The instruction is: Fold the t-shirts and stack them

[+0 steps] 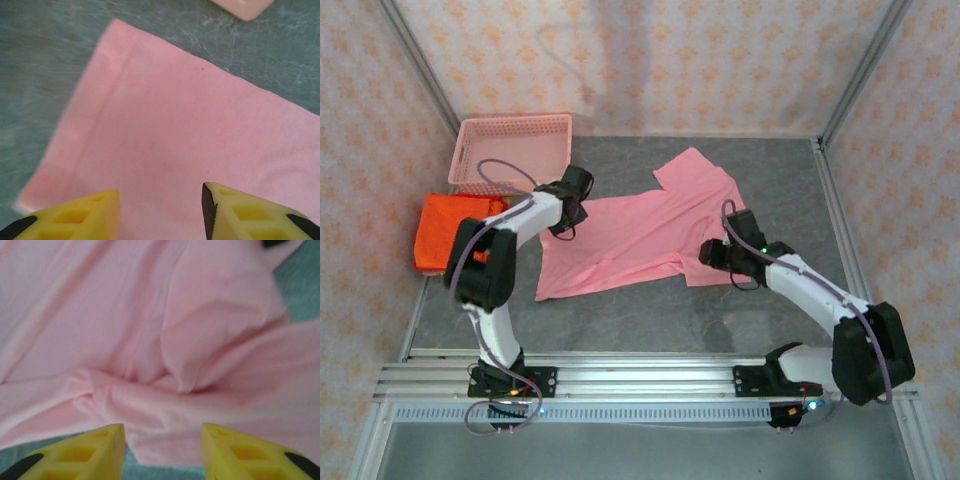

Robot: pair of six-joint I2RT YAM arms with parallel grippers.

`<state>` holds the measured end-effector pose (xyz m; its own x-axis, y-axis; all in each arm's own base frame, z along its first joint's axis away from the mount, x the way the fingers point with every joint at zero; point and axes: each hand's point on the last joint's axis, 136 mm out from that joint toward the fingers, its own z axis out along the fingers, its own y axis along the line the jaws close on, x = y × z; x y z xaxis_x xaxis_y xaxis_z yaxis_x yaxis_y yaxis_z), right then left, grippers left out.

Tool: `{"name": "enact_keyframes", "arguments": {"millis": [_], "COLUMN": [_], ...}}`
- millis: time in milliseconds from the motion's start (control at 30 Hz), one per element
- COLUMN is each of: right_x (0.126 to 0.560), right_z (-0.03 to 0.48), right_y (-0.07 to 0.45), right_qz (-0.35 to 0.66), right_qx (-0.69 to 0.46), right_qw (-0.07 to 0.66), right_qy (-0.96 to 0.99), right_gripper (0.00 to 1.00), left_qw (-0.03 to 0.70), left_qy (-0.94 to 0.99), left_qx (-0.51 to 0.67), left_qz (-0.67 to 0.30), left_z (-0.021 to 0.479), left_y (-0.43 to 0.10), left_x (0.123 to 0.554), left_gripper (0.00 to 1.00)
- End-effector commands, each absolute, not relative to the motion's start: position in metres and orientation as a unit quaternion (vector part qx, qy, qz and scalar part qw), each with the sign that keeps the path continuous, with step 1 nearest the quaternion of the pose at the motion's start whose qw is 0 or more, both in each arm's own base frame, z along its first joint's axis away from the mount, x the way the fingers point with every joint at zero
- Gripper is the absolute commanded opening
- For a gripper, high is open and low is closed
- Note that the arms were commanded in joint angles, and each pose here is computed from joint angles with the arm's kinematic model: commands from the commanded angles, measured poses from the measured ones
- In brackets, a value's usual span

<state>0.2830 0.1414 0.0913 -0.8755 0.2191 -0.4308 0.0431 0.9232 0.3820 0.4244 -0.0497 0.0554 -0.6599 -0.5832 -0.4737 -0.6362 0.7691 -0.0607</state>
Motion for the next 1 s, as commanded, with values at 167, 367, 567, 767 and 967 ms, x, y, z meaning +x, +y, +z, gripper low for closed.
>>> {"name": "enact_keyframes", "arguments": {"millis": [167, 367, 567, 767, 967], "right_x": [0.263, 0.259, 0.226, 0.177, 0.138], "right_z": [0.053, 0.024, 0.006, 0.003, 0.02], "right_y": [0.165, 0.158, 0.147, 0.144, 0.151], "right_qz": [0.169, 0.13, 0.101, 0.089, 0.103], "right_qx": [0.067, 0.078, 0.07, 0.06, 0.054], "right_qw": [0.181, 0.149, 0.093, 0.04, 0.008], "right_qy": [0.966, 0.977, 0.988, 0.993, 0.993], "right_gripper": [0.34, 0.15, 0.04, 0.01, 0.01], "left_qw": [0.199, 0.179, 0.174, 0.169, 0.165], "left_qy": [0.913, 0.916, 0.915, 0.916, 0.916], "left_qx": [-0.352, -0.356, -0.36, -0.36, -0.363], "left_qz": [0.055, 0.053, 0.05, 0.049, 0.048], "left_z": [0.015, 0.002, -0.004, -0.01, -0.016], "left_y": [-0.042, -0.042, -0.042, -0.042, -0.041], "left_x": [0.454, 0.46, 0.458, 0.455, 0.46], "left_gripper": [0.44, 0.43, 0.44, 0.44, 0.44]}}
